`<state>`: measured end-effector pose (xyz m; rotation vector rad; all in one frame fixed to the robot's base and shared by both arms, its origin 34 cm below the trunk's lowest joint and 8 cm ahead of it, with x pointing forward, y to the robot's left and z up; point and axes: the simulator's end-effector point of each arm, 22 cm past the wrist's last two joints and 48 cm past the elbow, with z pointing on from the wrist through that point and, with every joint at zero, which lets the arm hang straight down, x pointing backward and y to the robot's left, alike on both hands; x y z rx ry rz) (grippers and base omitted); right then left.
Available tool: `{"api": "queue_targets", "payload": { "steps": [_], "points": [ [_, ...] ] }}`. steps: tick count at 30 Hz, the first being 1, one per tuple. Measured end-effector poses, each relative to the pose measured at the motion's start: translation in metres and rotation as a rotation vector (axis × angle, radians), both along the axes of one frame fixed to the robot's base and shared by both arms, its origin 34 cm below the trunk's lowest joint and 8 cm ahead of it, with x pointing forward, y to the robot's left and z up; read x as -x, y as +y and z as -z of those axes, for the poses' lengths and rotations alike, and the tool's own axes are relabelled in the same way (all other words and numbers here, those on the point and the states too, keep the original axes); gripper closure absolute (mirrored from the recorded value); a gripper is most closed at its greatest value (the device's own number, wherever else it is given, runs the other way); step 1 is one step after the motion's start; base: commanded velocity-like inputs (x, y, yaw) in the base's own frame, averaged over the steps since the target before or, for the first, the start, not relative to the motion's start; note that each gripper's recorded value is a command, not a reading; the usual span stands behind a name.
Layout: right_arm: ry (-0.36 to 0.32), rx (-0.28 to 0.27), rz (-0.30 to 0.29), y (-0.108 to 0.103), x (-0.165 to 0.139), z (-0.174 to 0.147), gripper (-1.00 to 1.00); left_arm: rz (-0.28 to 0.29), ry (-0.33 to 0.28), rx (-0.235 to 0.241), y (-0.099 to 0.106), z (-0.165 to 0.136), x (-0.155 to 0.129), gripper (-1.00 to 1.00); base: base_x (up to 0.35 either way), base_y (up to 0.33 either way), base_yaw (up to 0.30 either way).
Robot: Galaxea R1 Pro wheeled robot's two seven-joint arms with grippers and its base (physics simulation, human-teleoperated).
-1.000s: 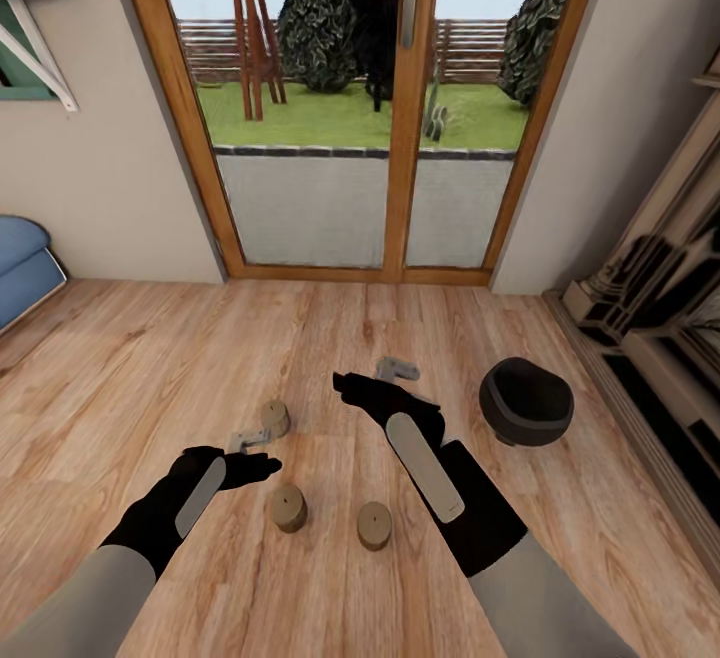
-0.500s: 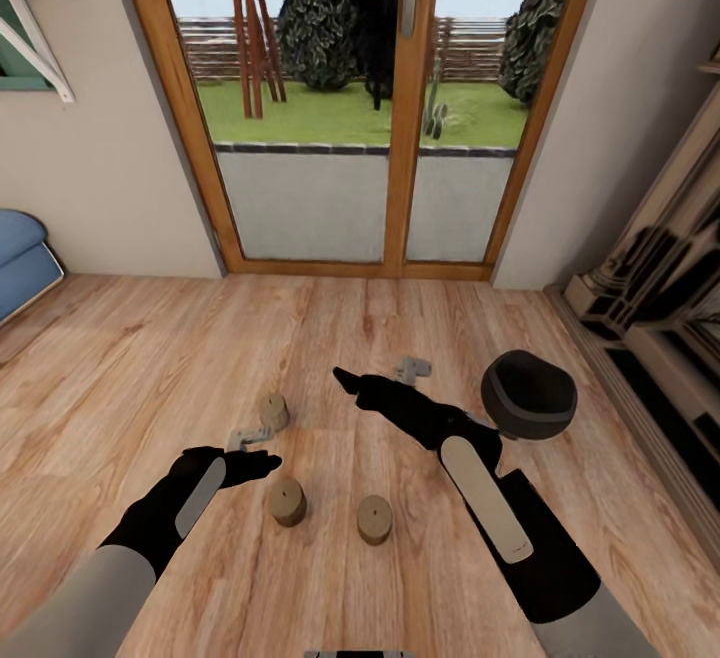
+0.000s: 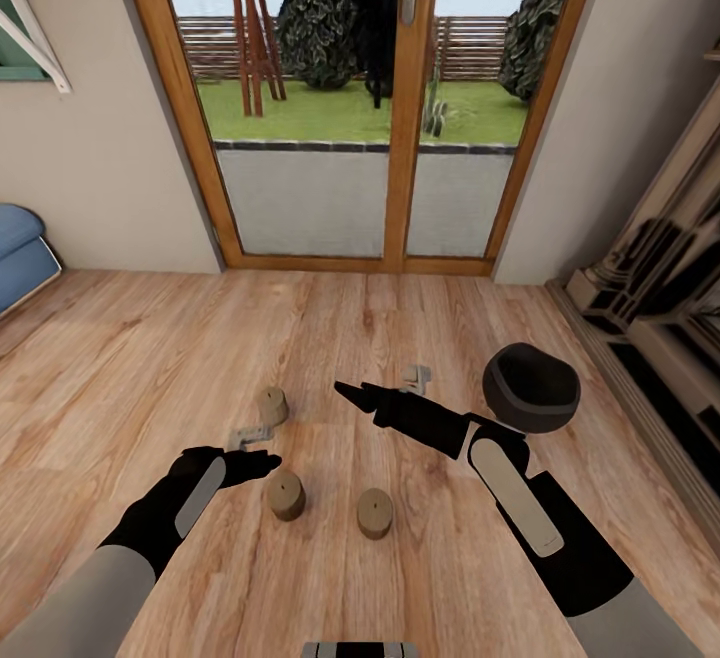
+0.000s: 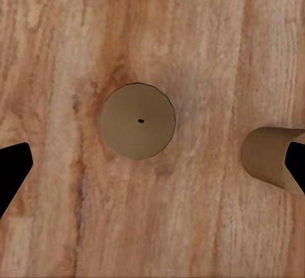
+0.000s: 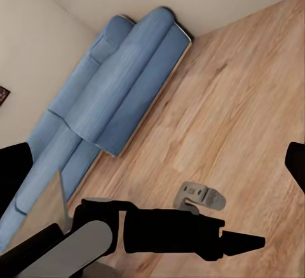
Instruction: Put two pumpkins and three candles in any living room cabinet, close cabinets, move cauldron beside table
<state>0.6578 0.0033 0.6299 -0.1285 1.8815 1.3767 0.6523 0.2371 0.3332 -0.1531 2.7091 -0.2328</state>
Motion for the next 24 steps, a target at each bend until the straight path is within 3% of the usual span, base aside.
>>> {"api": "queue_targets", "payload": {
  "steps": [8,24],
  "points": [
    [0.003,0.002,-0.004,0.0001,0.0008,0.0017,-1.00,-0.013,-0.048,0.001,0.0007,-0.0045,-0.0095,-1.00,0.032,0.016,0.000],
    [0.001,0.003,-0.004,0.0002,0.0008,0.0012,-1.00,-0.015,-0.047,0.004,0.0000,-0.0037,-0.0088,-1.00,0.152,0.024,0.000]
  ]
}}
